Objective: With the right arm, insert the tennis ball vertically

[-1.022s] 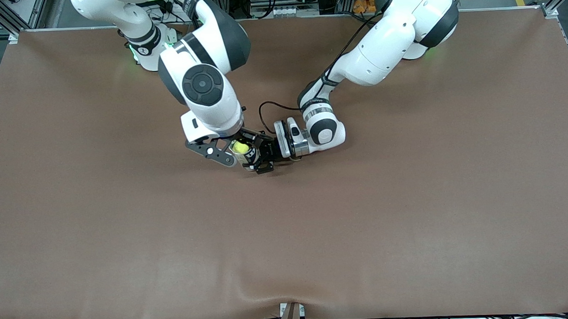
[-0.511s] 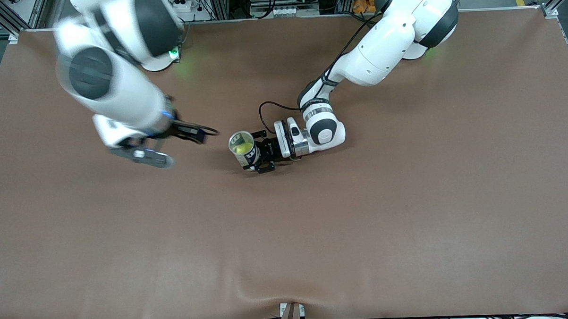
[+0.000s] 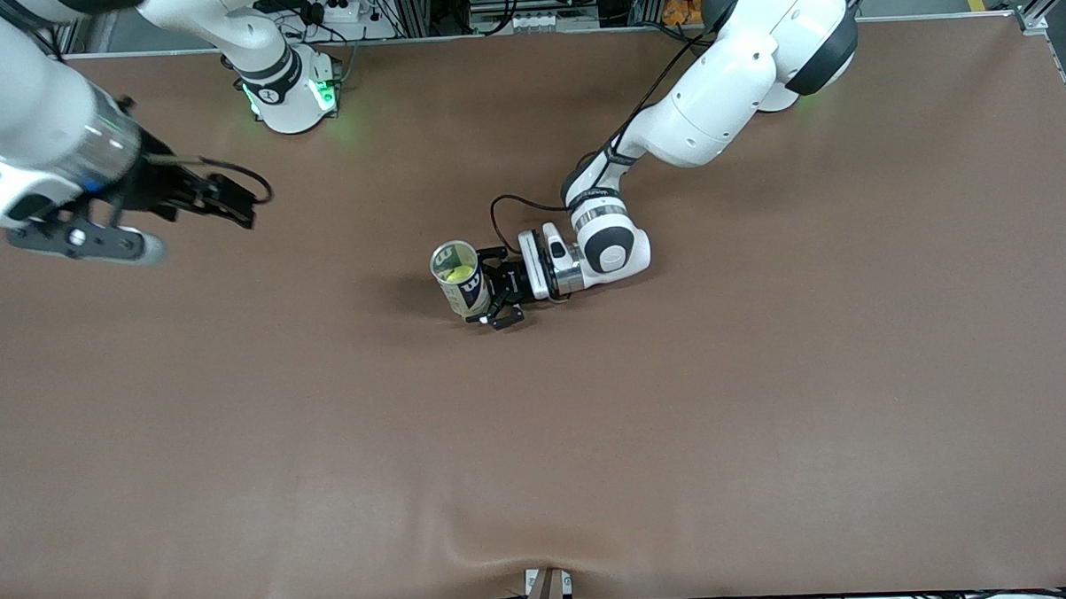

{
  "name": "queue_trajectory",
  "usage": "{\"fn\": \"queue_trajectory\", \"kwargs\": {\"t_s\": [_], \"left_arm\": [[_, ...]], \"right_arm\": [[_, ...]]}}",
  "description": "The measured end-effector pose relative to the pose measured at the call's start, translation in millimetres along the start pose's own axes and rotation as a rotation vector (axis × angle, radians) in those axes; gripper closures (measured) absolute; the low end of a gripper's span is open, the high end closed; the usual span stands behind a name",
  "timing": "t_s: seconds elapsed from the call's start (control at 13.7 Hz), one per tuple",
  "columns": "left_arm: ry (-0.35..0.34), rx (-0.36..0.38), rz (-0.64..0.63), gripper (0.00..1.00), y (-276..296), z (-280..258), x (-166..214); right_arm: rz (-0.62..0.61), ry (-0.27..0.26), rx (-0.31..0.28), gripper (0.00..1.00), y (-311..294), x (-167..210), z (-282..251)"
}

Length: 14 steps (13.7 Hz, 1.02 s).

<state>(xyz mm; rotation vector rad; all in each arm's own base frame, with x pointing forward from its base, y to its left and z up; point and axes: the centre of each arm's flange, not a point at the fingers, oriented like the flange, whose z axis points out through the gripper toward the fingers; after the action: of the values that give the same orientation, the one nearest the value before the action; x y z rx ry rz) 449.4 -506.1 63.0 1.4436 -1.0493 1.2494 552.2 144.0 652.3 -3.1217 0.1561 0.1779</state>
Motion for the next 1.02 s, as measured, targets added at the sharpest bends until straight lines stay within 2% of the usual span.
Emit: {"fn": "queue_trajectory", "kwargs": {"t_s": [0.29,0.58,0.88,1.02], "left_arm": [[-0.013,0.006,-0.005,0.0,-1,-12,5],[-0.051,0.021,-0.021,0.0,1,-45,15],[-0.084,0.021,-0.042,0.0,12,-77,24],[-0.106,-0.013,-0.028,0.0,9,-96,38]], "right_arm": [[-0.069,0.001,0.008,0.0,60,-22,-12],[-0.113,0.01,-0.021,0.0,121,-55,-13],[-0.067,0.021,-0.018,0.0,172,-53,-10],[-0.063,0.044,-0.017,0.0,174,-50,-12]]}}
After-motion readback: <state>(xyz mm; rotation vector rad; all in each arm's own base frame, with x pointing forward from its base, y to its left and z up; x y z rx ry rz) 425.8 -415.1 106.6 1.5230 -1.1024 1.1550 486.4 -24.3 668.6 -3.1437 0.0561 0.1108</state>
